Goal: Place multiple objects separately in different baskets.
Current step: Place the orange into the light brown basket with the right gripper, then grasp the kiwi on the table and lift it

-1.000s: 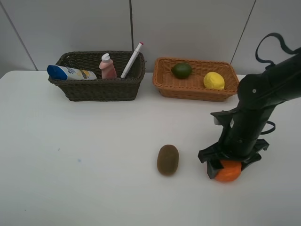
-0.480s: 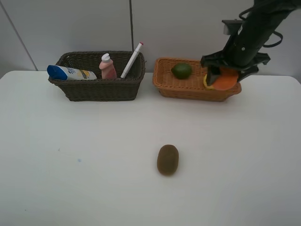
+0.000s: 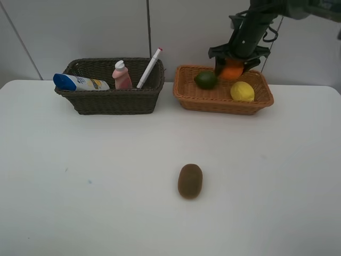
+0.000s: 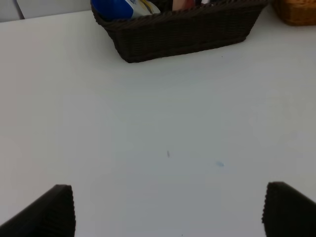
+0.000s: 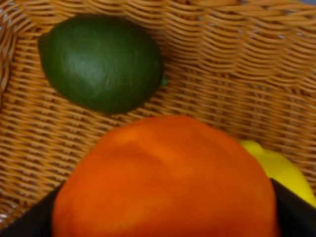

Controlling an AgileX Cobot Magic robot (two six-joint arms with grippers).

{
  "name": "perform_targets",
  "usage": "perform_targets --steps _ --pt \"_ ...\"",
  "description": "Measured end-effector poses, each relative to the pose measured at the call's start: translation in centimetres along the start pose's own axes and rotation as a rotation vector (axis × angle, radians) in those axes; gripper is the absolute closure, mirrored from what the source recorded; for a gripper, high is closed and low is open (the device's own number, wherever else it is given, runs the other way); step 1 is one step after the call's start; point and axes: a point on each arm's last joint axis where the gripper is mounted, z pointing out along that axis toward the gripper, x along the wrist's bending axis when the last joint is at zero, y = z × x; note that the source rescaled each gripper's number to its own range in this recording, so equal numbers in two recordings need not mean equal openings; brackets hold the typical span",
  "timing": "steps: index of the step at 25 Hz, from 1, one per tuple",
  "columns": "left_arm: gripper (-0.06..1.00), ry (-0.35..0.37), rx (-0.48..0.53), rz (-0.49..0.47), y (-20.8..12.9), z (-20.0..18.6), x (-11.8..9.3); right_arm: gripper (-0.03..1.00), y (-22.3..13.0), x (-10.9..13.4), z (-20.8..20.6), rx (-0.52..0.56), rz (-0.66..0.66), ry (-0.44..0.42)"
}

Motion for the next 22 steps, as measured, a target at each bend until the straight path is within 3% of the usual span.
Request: perform_targets --steps 2,4,8,15,22 --pt "-0.06 0.0 0.0 0.0 0.0 0.0 0.0 0.08 -0.1 0.0 0.2 0.007 0.002 0.003" --pt "-0.06 0.0 0.0 0.0 0.0 0.0 0.0 0.02 -0.2 0.1 -0.1 0.031 0.005 0.008" --pt "-0.06 0.0 0.0 0.0 0.0 0.0 0.0 0.01 -0.7 0.2 -1.1 0.087 0.021 0.031" --pt "-0.06 0.0 0.0 0.0 0.0 0.0 0.0 0.01 -1.9 2.1 -7.5 0.034 0.026 0.094" --pt "-0.06 0.0 0.0 0.0 0.0 0.0 0.0 0.01 -10.3 7.6 -9.3 0.23 -0.084 0.107"
